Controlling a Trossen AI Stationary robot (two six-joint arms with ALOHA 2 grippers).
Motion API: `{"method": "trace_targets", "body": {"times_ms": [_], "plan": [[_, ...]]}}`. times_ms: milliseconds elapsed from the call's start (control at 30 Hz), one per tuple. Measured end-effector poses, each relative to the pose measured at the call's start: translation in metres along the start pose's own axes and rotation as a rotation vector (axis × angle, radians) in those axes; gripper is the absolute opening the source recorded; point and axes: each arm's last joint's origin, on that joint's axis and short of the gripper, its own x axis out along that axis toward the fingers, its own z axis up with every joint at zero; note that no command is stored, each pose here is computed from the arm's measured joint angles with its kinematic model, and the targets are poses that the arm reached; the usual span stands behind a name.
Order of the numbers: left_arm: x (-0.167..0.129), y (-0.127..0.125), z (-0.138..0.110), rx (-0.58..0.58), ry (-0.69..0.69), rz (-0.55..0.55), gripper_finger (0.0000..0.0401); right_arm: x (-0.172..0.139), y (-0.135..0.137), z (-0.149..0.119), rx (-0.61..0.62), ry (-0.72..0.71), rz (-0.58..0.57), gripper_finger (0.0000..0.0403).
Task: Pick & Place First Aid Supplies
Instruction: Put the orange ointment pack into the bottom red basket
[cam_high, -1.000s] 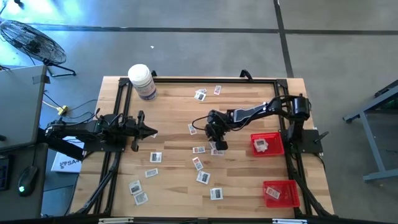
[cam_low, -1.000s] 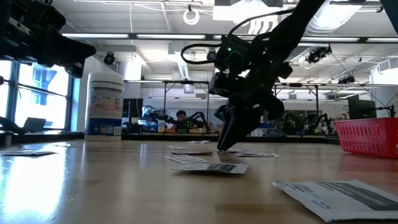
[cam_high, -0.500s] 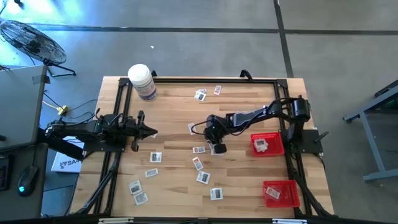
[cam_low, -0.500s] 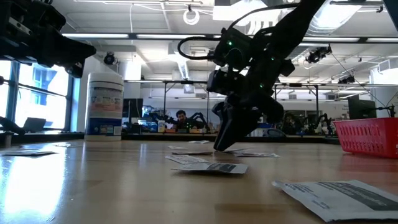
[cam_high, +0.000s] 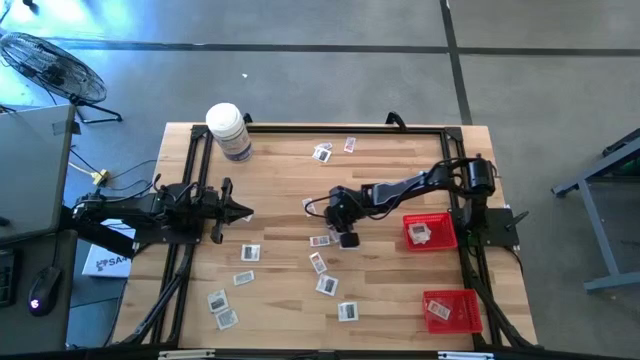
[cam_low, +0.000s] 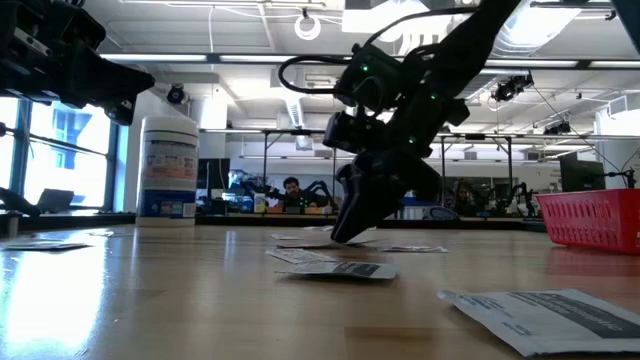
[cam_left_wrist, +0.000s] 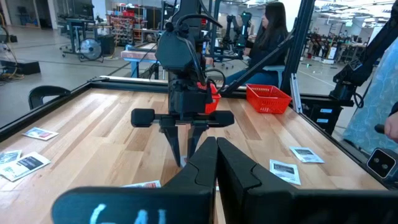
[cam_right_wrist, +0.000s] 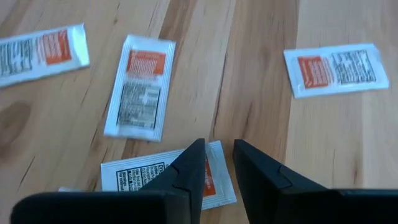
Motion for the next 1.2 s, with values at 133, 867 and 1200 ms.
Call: {"method": "trace_targets", "body": {"times_ms": [133,867,1200], "plan": [[0.000,0.000,0.000,0.000,0.000,0.000,0.0000,0.001,-0.001,0.000,0.007,-0.007,-0.019,0.0056],[0.000,0.000,0.000,0.000,0.000,-0.001,0.0000,-0.063,-0.002,0.028,0.108,-0.186,-0.085,0.0003],[0.000,0.000,0.000,0.000,0.000,0.000,0.0000,-0.118,0.022,0.052,0.059,-0.388,0.017,0.0001]]}}
